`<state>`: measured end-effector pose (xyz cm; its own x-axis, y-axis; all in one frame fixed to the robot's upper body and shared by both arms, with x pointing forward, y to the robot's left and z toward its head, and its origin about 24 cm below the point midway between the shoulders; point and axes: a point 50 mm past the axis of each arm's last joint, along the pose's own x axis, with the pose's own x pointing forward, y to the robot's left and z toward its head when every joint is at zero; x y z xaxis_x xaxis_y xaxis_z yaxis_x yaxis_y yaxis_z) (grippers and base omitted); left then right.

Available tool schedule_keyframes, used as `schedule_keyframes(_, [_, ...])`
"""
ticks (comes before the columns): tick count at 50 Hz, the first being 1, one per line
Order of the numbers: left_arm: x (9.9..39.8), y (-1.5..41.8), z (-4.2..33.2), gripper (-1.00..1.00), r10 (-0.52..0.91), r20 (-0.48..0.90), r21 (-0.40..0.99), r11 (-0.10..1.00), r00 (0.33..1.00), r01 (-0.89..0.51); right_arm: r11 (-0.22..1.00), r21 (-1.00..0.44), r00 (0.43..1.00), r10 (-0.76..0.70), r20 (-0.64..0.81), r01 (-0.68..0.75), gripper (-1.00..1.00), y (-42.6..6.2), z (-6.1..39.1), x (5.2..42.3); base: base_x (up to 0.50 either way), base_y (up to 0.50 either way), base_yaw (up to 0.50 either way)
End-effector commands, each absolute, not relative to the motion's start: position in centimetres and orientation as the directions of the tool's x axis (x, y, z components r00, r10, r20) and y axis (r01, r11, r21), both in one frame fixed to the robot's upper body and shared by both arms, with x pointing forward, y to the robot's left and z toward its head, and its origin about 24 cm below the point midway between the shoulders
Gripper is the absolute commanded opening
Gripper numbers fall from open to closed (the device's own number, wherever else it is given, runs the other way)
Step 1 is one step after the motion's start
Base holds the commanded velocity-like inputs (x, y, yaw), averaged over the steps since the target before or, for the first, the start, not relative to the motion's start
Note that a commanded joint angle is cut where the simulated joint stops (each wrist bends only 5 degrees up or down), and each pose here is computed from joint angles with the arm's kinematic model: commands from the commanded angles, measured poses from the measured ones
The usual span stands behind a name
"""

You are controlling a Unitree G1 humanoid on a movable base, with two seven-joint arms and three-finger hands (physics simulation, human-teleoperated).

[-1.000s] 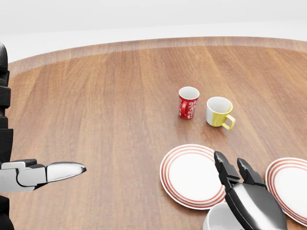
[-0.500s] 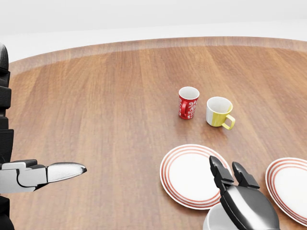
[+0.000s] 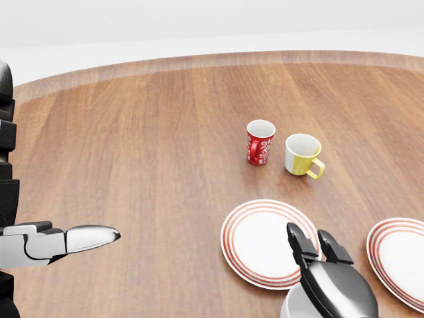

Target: Put the white mug on the left plate.

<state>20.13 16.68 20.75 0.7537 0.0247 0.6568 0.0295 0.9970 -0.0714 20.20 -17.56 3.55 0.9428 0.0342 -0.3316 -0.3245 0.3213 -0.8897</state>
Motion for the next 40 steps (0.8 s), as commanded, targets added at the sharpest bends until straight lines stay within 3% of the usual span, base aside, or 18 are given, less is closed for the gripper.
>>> schedule_keyframes(1, [20.1,16.7,20.7,0.89,0.024,0.656,-0.070,0.997,0.755,0.029,0.306,-0.890,0.939,0.039,-0.343,-0.338,1.00,-17.4,3.0,20.2,0.00,0.00,0.00])
schedule_keyframes(40, [20.2,16.7,20.7,0.90,0.025,0.656,-0.070,0.997,0.755,0.028,0.235,-0.909,0.937,0.031,-0.348,-0.345,1.00,-17.2,1.9,20.2,0.00,0.00,0.00])
